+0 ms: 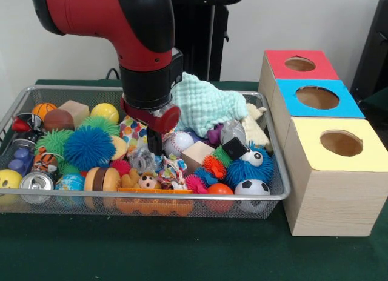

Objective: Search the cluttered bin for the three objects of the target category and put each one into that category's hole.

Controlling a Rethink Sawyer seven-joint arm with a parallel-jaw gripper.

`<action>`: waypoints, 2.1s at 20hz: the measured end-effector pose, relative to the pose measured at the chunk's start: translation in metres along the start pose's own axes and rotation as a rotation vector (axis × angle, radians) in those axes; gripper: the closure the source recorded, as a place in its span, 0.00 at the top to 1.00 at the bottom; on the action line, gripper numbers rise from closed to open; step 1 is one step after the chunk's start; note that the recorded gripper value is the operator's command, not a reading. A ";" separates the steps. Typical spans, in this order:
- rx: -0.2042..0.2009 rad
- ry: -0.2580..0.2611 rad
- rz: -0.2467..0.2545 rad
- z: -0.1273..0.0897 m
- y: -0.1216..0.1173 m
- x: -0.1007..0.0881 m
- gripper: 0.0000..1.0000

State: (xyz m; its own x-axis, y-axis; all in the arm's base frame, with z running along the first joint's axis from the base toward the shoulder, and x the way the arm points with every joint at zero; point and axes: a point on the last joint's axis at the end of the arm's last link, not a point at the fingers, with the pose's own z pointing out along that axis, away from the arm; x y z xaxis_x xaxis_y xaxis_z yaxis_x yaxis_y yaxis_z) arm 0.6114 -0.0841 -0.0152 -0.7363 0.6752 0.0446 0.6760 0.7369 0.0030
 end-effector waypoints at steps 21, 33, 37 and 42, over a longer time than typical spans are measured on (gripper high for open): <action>0.002 -0.014 -0.010 0.002 0.003 0.004 1.00; -0.013 -0.041 -0.009 0.002 0.004 -0.001 1.00; -0.014 -0.043 -0.003 0.002 0.002 -0.003 1.00; -0.011 -0.042 0.013 0.003 -0.010 -0.009 1.00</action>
State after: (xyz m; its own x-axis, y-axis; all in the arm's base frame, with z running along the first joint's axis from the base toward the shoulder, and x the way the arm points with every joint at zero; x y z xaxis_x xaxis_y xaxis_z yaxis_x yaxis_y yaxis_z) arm 0.6105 -0.0975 -0.0185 -0.7282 0.6854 0.0032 0.6854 0.7281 0.0139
